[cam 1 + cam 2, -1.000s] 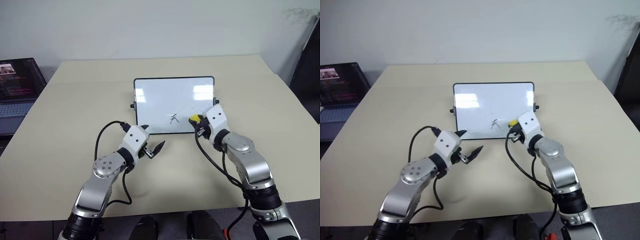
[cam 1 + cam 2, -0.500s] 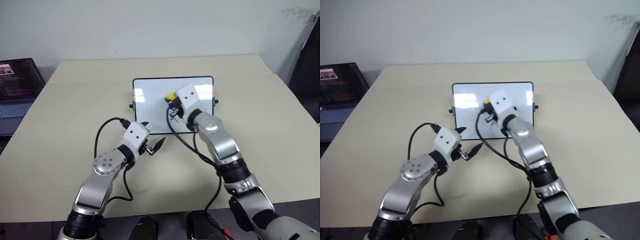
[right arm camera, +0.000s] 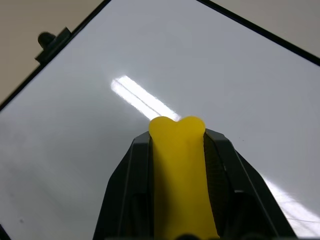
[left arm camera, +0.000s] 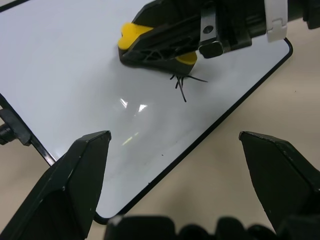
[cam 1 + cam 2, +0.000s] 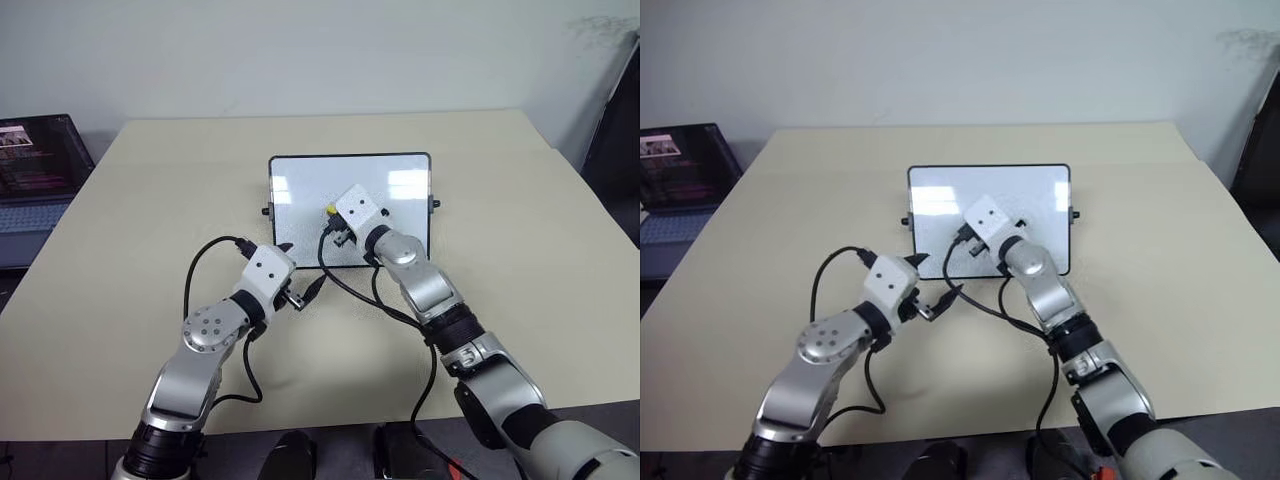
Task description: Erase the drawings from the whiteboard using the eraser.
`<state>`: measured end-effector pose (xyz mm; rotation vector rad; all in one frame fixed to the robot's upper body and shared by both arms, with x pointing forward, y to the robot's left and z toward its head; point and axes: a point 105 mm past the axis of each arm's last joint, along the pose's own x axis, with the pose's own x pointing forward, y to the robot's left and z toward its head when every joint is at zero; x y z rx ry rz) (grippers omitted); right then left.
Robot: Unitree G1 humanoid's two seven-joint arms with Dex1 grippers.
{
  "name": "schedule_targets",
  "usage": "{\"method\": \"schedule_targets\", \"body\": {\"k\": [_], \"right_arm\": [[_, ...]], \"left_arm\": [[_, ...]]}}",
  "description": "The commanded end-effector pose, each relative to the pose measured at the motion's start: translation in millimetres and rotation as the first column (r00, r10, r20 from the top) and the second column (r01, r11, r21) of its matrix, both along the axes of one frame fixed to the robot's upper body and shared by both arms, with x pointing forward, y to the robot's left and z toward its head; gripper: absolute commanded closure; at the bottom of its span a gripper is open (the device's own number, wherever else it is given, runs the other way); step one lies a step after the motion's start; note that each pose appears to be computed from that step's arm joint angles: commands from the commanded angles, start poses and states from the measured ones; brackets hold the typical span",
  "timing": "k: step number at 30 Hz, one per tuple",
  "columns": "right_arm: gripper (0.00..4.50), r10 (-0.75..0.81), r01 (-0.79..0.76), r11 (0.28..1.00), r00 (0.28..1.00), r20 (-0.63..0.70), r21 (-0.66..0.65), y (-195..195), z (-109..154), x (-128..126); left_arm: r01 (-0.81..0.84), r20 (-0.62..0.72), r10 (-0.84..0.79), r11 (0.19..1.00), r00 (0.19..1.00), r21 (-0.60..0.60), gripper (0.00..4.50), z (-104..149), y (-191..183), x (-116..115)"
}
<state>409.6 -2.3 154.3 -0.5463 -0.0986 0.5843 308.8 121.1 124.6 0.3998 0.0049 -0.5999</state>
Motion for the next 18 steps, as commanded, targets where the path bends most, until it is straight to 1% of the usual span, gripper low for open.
{"method": "schedule_targets", "body": {"k": [1,7,12,18], "right_arm": [[3.43,-0.003,0.001,0.997,1.0,-0.015,-0.079,-6.5,-18.0,-4.1],[3.43,-0.033,0.025,0.994,0.997,-0.07,-0.102,-23.3,-40.1,-12.0],[3.43,-0.069,0.053,0.99,0.99,-0.125,-0.128,-44.5,-57.2,-23.8],[3.43,-0.096,0.072,0.986,0.982,-0.16,-0.153,-60.0,-66.7,-33.0]], "left_arm": [[-0.004,0.042,0.004,1.0,0.999,0.005,0.0,5.6,2.1,1.2],[0.001,0.049,-0.002,1.0,0.999,0.007,0.0,5.0,3.4,4.7],[0.012,0.052,-0.012,1.0,0.999,0.007,0.0,4.1,1.3,4.7],[0.02,0.054,-0.02,1.0,0.998,0.003,0.0,4.5,-1.8,4.1]]}}
